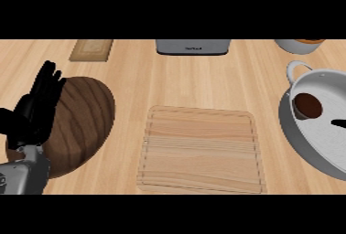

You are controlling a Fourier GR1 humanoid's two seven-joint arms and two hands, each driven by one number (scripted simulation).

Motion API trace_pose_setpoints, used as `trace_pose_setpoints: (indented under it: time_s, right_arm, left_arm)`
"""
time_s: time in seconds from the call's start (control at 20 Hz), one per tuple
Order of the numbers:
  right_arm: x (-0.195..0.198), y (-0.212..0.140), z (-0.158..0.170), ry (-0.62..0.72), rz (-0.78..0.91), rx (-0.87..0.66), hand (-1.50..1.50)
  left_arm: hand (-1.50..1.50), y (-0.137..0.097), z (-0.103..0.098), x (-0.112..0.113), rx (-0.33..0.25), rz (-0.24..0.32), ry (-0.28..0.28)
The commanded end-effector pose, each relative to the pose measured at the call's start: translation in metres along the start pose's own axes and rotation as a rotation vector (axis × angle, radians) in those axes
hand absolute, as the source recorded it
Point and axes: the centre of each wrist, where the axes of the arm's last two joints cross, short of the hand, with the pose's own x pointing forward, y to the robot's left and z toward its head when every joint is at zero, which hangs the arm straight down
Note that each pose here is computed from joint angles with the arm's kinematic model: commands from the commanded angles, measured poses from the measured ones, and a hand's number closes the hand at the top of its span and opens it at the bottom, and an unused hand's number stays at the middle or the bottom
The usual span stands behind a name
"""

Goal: Pick the cupcake from the cutting board and place it in the pot

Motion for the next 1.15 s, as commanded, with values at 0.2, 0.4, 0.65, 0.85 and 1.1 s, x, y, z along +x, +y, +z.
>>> trace_pose_setpoints:
  time_s: [0.2, 0.4, 0.65, 0.85, 1.1]
  right_arm:
    - [0.012, -0.084, 0.025, 0.005, -0.114, -0.05, -1.5]
    - [0.01, -0.113, 0.055, 0.012, -0.114, -0.039, -1.5]
    - [0.014, -0.131, 0.073, 0.014, -0.116, -0.038, -1.5]
    - [0.032, -0.148, 0.07, 0.016, -0.102, -0.021, -1.5]
    - [0.023, -0.146, 0.08, -0.002, -0.113, -0.039, -1.5]
  left_arm:
    - [0.0, -0.011, -0.003, 0.0, 0.001, 0.005, -0.018]
    - [0.0, -0.005, 0.001, 0.008, -0.005, 0.01, -0.004]
    - [0.0, -0.003, 0.011, 0.002, -0.005, 0.003, -0.017]
    - [0.0, -0.004, -0.008, 0.0, -0.006, 0.004, -0.024]
    - [0.0, -0.008, -0.008, 0.014, -0.014, -0.002, -0.011]
